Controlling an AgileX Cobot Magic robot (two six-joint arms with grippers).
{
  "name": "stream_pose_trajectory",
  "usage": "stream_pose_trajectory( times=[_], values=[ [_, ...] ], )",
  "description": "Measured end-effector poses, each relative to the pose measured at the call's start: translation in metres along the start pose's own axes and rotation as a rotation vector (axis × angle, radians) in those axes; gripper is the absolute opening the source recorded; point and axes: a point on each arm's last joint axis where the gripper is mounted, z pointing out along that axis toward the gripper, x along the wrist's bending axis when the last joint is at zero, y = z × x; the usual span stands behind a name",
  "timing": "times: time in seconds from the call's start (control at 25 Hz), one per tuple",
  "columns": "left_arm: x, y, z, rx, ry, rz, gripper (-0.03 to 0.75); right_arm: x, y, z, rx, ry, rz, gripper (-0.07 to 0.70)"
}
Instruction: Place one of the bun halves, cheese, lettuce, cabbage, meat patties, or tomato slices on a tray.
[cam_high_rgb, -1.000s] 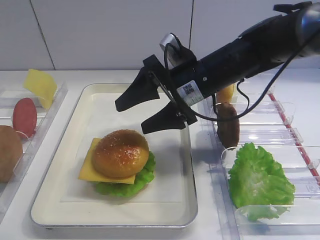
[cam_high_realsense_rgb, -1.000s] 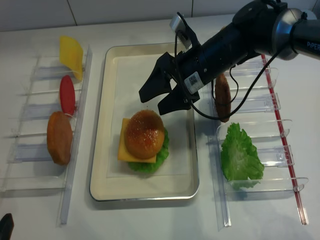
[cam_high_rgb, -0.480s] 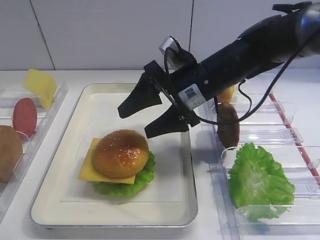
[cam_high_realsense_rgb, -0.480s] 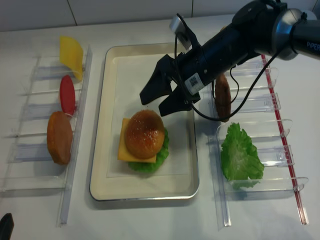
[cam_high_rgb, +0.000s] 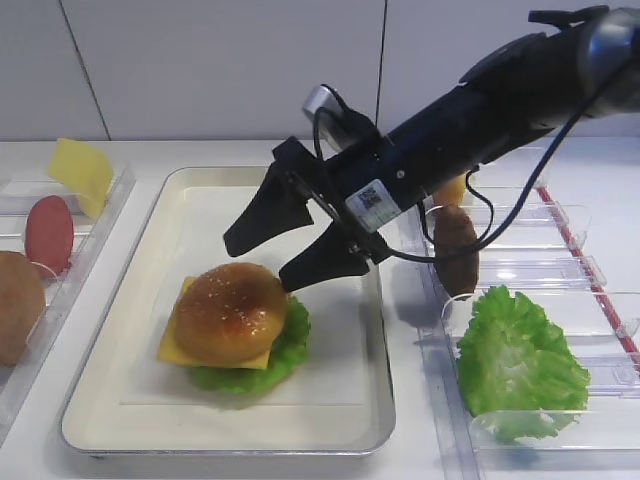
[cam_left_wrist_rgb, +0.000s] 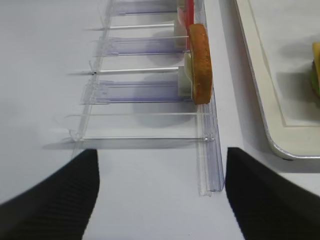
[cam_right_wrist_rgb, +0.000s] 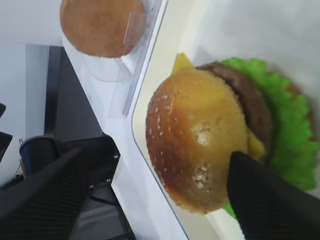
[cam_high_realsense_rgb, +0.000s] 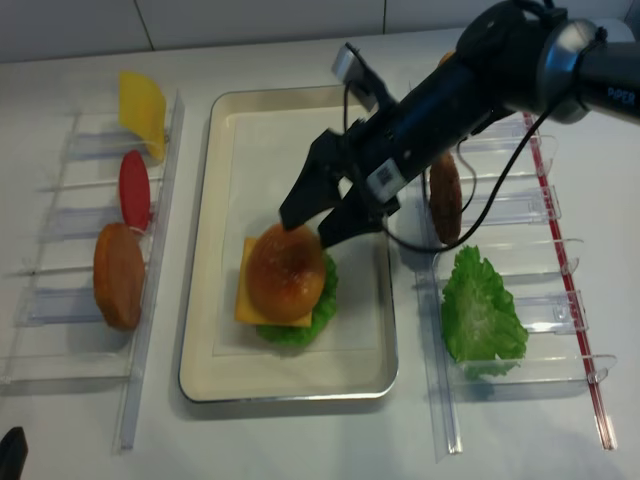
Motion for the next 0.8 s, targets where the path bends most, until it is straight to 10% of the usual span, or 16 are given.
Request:
stream_pose_trajectory(
  times=[0.52, 0.8],
  values=[
    [0.0, 0.0, 0.0, 0.0, 0.0, 0.0, 0.509, 0.004, 0.014, -0.017, -0.036, -0.03, -0.03, 0.577],
    [0.0, 0.0, 0.0, 0.0, 0.0, 0.0, 0.509, 0.046, 0.023, -0.056, 0.005, -0.312, -0.186, 0.577]
  ],
)
